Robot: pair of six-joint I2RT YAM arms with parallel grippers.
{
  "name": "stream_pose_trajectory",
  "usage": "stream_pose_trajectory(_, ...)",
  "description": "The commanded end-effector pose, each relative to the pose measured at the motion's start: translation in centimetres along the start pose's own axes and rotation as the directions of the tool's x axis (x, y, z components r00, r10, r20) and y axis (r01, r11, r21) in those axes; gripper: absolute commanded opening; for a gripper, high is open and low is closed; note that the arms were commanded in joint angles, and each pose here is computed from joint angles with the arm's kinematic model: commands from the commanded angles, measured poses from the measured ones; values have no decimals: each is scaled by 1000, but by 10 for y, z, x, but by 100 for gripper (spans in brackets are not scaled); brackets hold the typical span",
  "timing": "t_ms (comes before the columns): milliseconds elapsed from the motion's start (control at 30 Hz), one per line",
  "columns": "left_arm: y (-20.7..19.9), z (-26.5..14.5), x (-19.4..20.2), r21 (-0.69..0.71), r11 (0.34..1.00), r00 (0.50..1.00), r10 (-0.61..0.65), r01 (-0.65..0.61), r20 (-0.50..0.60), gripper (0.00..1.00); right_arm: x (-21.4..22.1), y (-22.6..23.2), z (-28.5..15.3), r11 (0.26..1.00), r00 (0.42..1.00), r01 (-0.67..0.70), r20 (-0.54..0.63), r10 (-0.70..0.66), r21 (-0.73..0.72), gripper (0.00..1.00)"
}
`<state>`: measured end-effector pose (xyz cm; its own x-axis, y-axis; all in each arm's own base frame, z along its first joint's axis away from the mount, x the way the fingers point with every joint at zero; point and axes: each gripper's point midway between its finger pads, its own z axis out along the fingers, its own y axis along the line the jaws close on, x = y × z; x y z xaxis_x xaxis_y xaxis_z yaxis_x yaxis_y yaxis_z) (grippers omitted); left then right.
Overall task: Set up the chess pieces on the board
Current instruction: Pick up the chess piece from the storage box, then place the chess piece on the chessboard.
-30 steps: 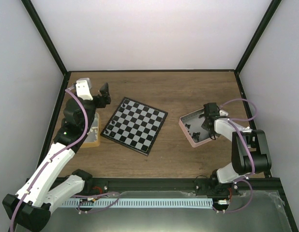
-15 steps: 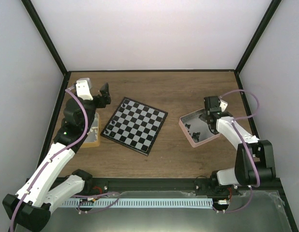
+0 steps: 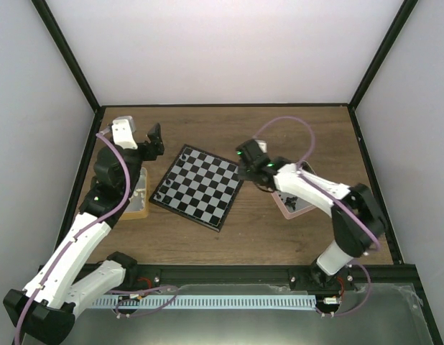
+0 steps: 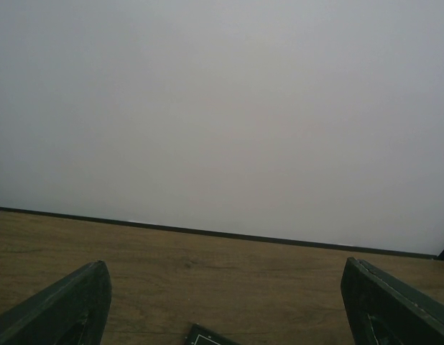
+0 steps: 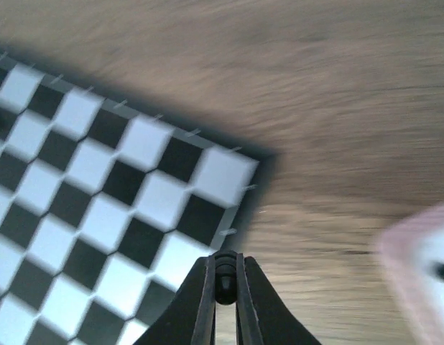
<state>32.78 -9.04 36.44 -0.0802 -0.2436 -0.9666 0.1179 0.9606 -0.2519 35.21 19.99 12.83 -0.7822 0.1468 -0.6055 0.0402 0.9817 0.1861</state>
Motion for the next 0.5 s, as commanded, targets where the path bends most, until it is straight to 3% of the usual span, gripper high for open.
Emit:
stream_pose_trajectory(0,8,-6,-7,-31,999,999,-11,12,40,89,20,82,5,984,992,116,-26,-120,-135,1)
stream_pose_trajectory(267,19,-13,-12,-83,996,997,-21,27,73,89,65,196,13,892,940,319,-13,-341,-320,1)
stream_pose_trajectory(467,30,-40,-33,-94,992,976,-67,88,209,89,86,240,26,842,914,359,-29,-404,-402,1)
